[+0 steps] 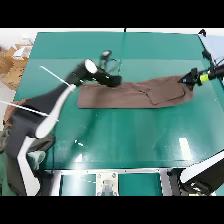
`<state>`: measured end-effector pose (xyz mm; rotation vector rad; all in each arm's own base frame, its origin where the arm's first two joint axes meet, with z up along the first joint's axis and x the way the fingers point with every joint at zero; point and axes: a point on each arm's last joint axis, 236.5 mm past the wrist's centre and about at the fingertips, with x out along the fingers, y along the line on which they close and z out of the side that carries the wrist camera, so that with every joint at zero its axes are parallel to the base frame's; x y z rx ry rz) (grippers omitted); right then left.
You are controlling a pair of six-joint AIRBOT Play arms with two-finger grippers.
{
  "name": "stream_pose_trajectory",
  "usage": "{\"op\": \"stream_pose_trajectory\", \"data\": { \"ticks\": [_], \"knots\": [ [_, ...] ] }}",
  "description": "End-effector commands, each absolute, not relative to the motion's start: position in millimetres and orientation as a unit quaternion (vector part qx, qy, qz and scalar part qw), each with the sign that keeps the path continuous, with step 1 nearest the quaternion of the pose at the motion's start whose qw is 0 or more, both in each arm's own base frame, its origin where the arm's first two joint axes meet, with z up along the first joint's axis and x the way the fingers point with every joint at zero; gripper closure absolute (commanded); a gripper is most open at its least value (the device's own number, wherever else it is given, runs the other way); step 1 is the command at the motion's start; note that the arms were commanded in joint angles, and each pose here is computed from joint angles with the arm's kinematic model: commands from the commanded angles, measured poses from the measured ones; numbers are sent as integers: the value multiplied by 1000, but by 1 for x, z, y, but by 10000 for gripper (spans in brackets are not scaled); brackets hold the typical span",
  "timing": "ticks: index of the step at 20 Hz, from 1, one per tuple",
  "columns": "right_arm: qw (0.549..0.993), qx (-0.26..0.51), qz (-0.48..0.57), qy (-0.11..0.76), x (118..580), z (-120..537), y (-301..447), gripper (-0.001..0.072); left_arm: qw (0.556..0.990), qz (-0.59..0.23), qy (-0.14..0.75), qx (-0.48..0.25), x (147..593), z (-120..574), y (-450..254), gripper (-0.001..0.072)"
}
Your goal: Fold the shirts.
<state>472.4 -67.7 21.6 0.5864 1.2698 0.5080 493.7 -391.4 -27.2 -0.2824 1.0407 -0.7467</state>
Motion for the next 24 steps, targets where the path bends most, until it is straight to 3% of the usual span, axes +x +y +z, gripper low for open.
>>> {"op": "stream_pose_trajectory", "data": {
  "ticks": [1,6,14,19,24],
  "knots": [
    [755,228,252,560,476,85,-31,696,810,-369,424,-165,481,-38,-470,687],
    [766,173,295,544,465,131,30,696,784,-385,447,-193,470,-67,-505,687],
    [772,176,320,521,458,163,61,696,743,-427,484,-177,455,-63,-503,687],
    [772,167,335,514,463,164,91,696,729,-429,513,-146,488,19,-375,687],
    [742,162,383,526,464,138,209,695,748,-357,534,-168,502,94,-210,687]
  ]
}}
